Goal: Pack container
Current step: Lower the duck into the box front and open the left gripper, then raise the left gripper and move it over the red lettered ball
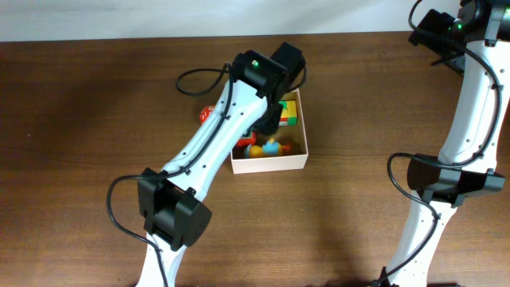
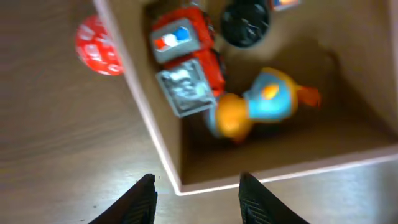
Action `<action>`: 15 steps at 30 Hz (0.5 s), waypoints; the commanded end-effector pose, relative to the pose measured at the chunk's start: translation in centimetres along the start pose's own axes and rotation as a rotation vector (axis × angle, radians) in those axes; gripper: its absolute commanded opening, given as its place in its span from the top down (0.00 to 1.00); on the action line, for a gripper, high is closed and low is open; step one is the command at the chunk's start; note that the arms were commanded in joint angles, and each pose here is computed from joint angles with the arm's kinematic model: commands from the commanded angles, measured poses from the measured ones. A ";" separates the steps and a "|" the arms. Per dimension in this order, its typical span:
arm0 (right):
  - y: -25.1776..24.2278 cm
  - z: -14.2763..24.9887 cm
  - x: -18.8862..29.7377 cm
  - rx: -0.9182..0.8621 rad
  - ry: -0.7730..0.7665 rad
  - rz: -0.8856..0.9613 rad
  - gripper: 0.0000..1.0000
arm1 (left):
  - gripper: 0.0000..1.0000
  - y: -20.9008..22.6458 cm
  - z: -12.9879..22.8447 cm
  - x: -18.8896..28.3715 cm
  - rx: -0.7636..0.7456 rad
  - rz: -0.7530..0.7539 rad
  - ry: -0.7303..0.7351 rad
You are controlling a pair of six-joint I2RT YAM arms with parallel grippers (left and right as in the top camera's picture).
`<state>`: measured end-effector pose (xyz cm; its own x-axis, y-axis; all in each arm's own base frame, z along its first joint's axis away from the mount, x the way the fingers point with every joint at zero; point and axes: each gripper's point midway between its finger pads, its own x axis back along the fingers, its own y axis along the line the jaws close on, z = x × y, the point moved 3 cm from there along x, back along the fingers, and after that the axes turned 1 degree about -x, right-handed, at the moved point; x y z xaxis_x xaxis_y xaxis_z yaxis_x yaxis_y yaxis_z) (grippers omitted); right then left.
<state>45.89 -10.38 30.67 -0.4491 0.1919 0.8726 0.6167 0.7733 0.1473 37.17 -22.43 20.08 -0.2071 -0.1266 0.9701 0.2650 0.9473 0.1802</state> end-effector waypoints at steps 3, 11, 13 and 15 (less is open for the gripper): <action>-0.3 -0.4 2.2 -0.022 -0.045 -0.020 0.01 | 0.54 7.2 -2.8 1.0 0.215 -0.060 -0.087; -0.3 -0.4 2.2 -0.022 -0.045 -0.020 0.01 | 0.23 13.9 -5.7 -1.0 0.434 0.089 -0.149; -0.3 -0.4 2.2 -0.022 -0.045 -0.020 0.01 | 0.24 14.9 -6.2 -1.3 0.463 0.123 -0.162; -0.3 -0.4 2.2 -0.022 -0.045 -0.020 0.01 | 0.23 15.0 -6.6 -1.7 0.476 0.159 -0.168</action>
<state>45.90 -10.37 30.66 -0.4492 0.1915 0.8727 0.6168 0.7731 0.1478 47.39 -8.81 22.69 -0.3692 -0.0536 0.9278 -0.1602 0.9871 -0.0067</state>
